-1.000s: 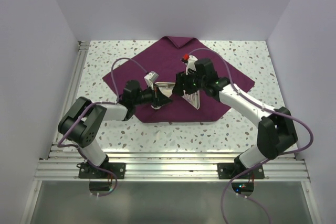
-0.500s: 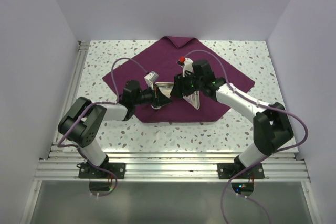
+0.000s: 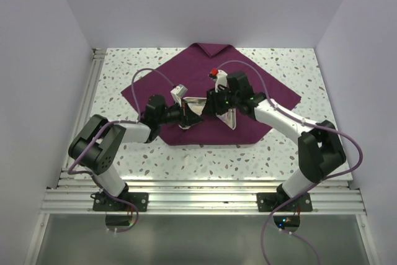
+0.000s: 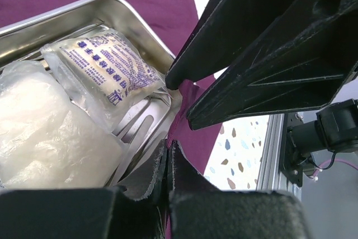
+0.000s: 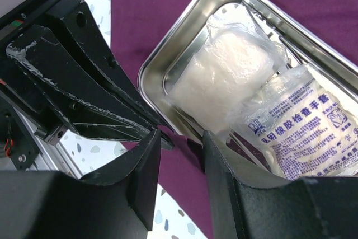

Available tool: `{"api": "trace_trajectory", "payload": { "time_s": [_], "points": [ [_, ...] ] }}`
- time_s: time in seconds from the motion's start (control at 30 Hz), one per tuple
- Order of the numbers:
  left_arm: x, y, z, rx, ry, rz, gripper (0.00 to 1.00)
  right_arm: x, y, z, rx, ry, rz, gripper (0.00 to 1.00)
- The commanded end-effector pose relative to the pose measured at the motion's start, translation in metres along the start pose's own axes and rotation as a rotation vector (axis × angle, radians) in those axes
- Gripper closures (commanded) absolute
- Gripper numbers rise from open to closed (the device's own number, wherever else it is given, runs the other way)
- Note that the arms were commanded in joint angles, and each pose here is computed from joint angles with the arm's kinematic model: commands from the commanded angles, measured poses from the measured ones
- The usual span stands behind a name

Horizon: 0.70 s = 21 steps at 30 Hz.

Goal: Prepare the surgical pack

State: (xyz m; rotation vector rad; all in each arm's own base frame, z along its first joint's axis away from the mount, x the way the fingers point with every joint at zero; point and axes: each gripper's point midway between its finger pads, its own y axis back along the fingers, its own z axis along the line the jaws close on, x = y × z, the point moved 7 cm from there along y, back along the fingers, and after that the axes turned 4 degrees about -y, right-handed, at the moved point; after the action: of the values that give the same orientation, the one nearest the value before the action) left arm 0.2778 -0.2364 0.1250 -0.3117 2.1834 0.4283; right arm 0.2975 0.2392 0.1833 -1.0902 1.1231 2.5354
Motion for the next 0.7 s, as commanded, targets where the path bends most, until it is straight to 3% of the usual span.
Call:
{"api": "trace_trajectory", "payload": {
  "time_s": [0.0,0.13,0.23,0.27,0.33,0.53,0.67],
  "points": [
    [-0.017,-0.001,-0.011,0.044,-0.065,-0.053,1.00,-0.002,-0.005,0.000,-0.040,0.020,-0.010,0.60],
    [-0.018,-0.001,-0.012,0.044,-0.065,-0.053,1.00,0.001,-0.009,-0.001,-0.046,0.011,0.007,0.64],
    [-0.017,-0.001,-0.011,0.038,-0.063,-0.052,1.00,0.000,-0.010,-0.002,-0.038,0.006,0.002,0.81],
    [-0.019,-0.001,-0.011,0.034,-0.064,-0.056,1.00,-0.001,-0.009,-0.001,-0.033,0.007,-0.003,0.93],
    [-0.017,-0.001,-0.009,0.021,-0.057,-0.050,0.98,-0.003,-0.008,-0.002,-0.024,-0.002,-0.010,1.00],
    [-0.024,0.011,-0.004,-0.134,-0.078,-0.108,0.58,-0.019,-0.011,-0.008,0.029,-0.054,-0.033,1.00],
    [-0.032,0.025,0.001,-0.281,-0.105,-0.160,0.48,-0.030,-0.016,-0.015,0.063,-0.081,-0.034,1.00]
  ]
}}
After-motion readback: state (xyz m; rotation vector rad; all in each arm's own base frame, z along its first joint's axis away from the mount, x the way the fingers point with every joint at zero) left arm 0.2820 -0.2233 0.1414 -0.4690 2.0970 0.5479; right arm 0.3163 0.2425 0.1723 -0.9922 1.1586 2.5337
